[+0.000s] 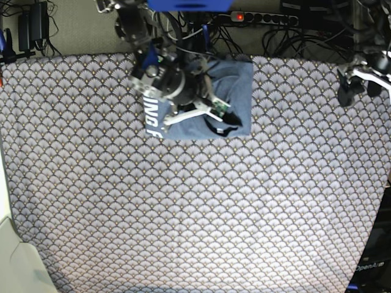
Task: Fold the T-shirt properly
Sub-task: 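Move the left gripper to the folded bundle's edge and grasp it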
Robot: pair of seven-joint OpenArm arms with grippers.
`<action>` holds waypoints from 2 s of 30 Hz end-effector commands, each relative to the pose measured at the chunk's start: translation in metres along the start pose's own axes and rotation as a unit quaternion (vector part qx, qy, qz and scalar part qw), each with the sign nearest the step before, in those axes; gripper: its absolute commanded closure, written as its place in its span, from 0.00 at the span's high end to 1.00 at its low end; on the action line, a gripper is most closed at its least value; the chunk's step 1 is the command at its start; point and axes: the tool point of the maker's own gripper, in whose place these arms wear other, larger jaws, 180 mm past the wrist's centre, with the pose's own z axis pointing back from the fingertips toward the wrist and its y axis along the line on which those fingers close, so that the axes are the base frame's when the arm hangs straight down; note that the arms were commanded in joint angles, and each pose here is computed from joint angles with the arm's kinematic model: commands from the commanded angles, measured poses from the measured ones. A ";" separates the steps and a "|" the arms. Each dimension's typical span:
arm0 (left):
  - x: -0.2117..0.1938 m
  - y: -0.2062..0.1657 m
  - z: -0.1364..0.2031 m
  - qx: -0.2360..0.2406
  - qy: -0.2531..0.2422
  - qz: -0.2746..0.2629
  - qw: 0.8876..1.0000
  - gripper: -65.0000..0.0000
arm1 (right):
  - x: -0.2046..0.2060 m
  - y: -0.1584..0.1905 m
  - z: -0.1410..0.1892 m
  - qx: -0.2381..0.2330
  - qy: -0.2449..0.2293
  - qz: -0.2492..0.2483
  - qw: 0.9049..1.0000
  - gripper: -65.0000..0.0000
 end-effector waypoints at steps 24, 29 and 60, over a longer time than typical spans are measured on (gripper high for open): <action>-0.054 -0.119 -0.025 -0.196 0.066 -0.066 0.976 0.45 | -0.021 -0.101 0.077 -0.156 -0.005 0.033 0.987 0.00; -0.069 -0.124 -0.026 -0.195 0.085 -0.067 0.975 0.05 | -0.043 -0.125 0.090 -0.190 0.017 0.008 0.982 0.00; -0.142 -0.175 -0.085 -0.207 0.187 -0.084 0.957 0.01 | -0.063 -0.144 0.103 -0.218 0.037 -0.015 0.975 0.00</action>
